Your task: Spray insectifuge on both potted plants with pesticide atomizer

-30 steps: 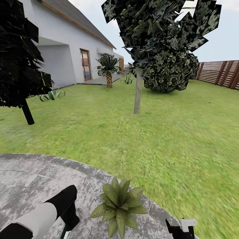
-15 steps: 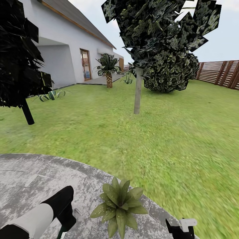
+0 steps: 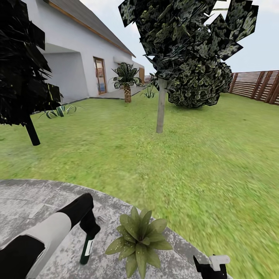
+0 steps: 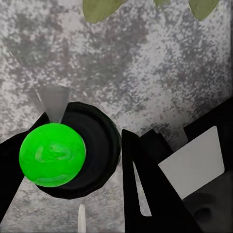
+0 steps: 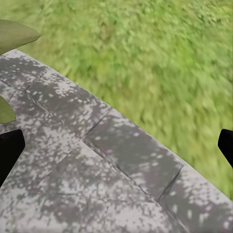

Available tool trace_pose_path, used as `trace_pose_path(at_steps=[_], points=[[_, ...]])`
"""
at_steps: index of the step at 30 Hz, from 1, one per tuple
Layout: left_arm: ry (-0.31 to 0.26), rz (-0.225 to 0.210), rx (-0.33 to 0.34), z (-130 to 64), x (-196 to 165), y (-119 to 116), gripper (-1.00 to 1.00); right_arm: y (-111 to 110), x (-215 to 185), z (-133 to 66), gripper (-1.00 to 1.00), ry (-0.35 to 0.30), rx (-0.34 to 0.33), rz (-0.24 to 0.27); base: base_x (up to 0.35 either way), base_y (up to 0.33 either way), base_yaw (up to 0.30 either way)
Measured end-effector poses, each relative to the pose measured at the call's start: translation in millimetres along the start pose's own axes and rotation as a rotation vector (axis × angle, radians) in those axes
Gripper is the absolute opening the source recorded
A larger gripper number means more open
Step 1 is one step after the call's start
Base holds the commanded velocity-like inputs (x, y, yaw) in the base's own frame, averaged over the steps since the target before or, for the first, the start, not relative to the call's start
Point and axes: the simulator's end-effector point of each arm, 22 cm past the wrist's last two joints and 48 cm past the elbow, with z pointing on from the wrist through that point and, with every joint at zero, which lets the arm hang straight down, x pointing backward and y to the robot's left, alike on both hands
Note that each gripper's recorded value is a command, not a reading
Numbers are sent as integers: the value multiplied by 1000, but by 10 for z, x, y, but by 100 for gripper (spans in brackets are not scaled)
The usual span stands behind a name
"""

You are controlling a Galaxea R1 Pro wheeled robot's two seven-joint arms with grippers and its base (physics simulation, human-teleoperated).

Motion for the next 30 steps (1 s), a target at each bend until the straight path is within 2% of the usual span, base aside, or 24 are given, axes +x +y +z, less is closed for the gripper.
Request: trace_pose_path(at_steps=[2,6,9,11,15,23,28,30], points=[[1,0,0,-3,5,6,-100,0,0,0,100,0,0,0,0,0,0],[28,8,-4,112,136,7,-100,1,0,0,100,0,0,0,0,0,0],[107,41,-27,340,426,-19,-100,1,1,1,100,0,0,0,0,0,0],[143,50,-20,488,593,-85,-100,1,1,0,100,0,0,0,0,0,0],[177,44,-8,629,782,-136,-100,1,1,0,100,0,0,0,0,0,0],[173,26,0,676,826,-150,-100,-1,0,0,100,0,0,1,-1,0,60],[100,-44,40,648,667,-194,-100,0,-8,4,100,-3,0,1,-161,-109,115],[88,-54,12,645,640,-127,-100,8,-5,3,100,-2,-3,0,-228,-161,13]])
